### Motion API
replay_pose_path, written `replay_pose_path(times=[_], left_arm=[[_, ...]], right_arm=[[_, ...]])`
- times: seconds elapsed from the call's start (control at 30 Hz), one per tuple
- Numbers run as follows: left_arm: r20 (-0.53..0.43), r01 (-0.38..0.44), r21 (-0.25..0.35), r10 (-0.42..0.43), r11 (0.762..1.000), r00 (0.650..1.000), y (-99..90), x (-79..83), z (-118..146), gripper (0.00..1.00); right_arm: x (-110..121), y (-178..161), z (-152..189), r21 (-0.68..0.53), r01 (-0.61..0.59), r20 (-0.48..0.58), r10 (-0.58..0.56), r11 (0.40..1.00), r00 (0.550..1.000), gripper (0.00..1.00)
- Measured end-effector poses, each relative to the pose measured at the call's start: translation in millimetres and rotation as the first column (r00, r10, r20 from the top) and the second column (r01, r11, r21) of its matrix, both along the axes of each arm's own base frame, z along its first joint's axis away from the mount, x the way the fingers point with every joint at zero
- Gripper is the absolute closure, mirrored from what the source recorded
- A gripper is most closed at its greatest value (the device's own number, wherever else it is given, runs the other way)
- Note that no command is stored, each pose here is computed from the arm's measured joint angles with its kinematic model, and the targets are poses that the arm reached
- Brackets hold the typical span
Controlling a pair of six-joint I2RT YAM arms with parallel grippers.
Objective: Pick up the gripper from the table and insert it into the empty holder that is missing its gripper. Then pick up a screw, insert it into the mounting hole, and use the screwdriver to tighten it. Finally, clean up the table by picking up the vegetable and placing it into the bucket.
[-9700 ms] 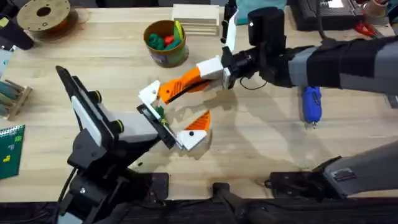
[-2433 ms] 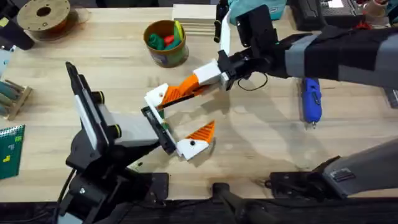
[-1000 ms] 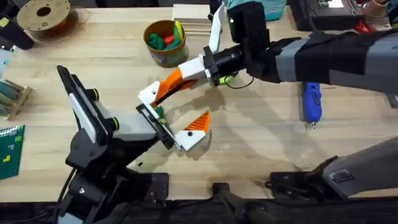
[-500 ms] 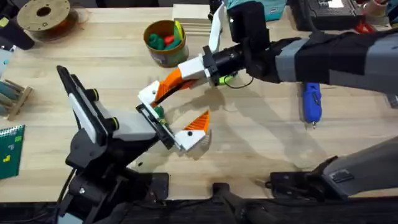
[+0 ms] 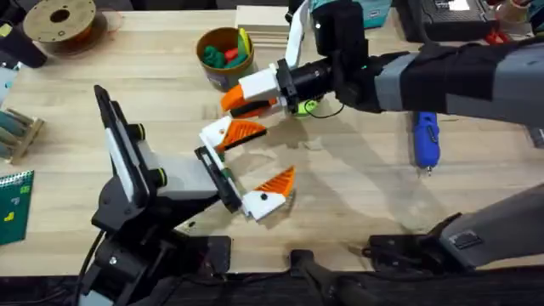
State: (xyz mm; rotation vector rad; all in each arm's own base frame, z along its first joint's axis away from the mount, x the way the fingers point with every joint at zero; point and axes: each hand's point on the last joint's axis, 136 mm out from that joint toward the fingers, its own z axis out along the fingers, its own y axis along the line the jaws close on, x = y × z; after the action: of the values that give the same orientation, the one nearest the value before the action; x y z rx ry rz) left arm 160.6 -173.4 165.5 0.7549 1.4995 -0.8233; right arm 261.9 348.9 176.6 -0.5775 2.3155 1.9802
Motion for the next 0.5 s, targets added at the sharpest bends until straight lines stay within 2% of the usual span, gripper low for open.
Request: replay_pose_path(times=[0.27,0.5], left_arm=[[-0.001,0.035,-0.001,-0.035,0.999,0.999,-3.2,-5.2,0.0,0.014],[-0.001,0.038,-0.001,-0.038,0.999,0.999,-3.5,-5.7,0.0,0.014]], right_arm=[[0.4,0.2,0.9,0.002,0.002,-0.002,-0.002,1.000,1.000,0.290],[4.7,-5.8,2.0,0.009,0.006,-0.007,-0.006,1.000,1.000,0.273]])
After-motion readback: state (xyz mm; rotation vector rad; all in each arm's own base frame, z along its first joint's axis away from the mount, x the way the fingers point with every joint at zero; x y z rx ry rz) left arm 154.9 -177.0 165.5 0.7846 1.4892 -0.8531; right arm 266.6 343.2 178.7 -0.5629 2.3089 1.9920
